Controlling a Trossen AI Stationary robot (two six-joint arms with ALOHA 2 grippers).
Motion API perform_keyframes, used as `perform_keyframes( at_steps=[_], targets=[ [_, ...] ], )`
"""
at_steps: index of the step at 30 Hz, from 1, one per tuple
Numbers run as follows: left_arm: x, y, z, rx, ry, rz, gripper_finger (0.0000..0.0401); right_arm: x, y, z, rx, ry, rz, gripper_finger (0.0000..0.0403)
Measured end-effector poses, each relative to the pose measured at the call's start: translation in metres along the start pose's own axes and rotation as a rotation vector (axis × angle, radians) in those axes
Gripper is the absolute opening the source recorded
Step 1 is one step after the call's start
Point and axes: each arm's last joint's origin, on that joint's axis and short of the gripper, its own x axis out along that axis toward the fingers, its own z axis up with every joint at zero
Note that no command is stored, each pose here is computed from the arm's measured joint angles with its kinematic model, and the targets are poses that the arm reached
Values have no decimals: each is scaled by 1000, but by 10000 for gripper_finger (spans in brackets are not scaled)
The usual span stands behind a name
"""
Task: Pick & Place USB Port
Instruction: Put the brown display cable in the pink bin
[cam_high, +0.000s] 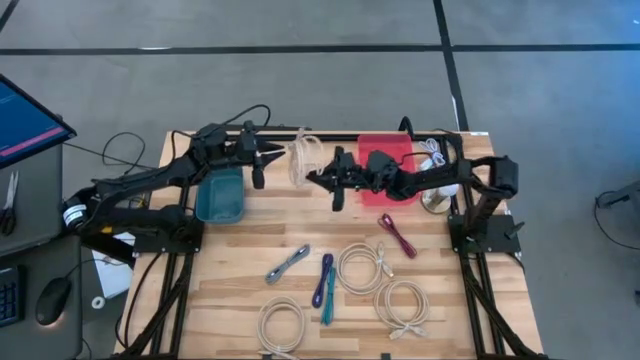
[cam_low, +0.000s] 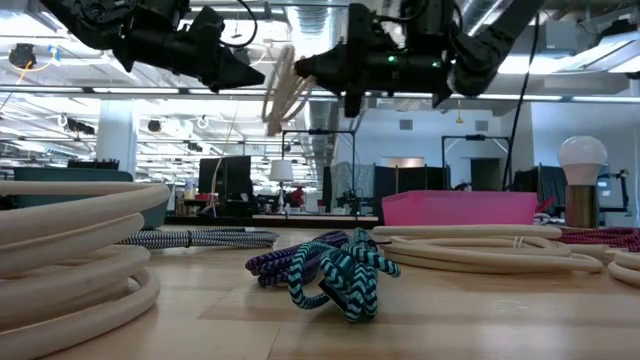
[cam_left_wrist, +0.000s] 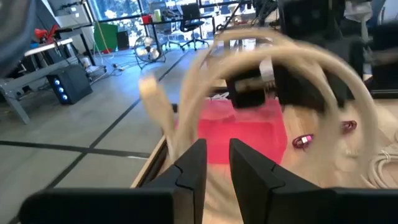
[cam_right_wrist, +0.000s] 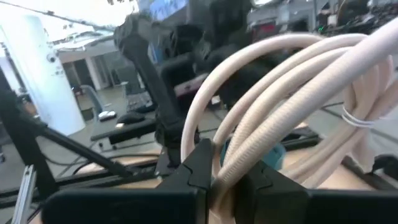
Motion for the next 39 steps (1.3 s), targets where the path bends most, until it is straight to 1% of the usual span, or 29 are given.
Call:
perform_keyframes(
  at_steps=[4,6,10,13,17,21,23,28,33,39],
  targets=[
    [-8,-2,3,1,14,-1,72,-19,-5,11,-6,-13,-29,22],
    [-12,-3,4,-3,27,3,73,-31,-7,13,-10,-9,-62,22],
    [-23,-4,4,32,91,77,74,-57,-14,16,-5,19,-142,22],
    [-31,-5,3,31,144,129,74,-78,-17,14,5,64,-231,22],
    [-41,-8,3,27,187,162,75,-102,-18,15,18,152,-372,22],
    [-49,-9,5,33,198,186,75,-121,-16,20,-30,242,-544,22],
    [-51,-9,6,36,197,194,75,-129,-14,24,-47,266,-611,22],
    [-52,-10,7,35,189,197,75,-145,-12,24,-55,357,-716,22],
    [-52,-10,7,35,189,197,75,-154,-14,12,-33,493,-826,22],
    [-52,-10,7,33,189,197,75,-152,-20,-5,-12,594,-873,22]
  ],
)
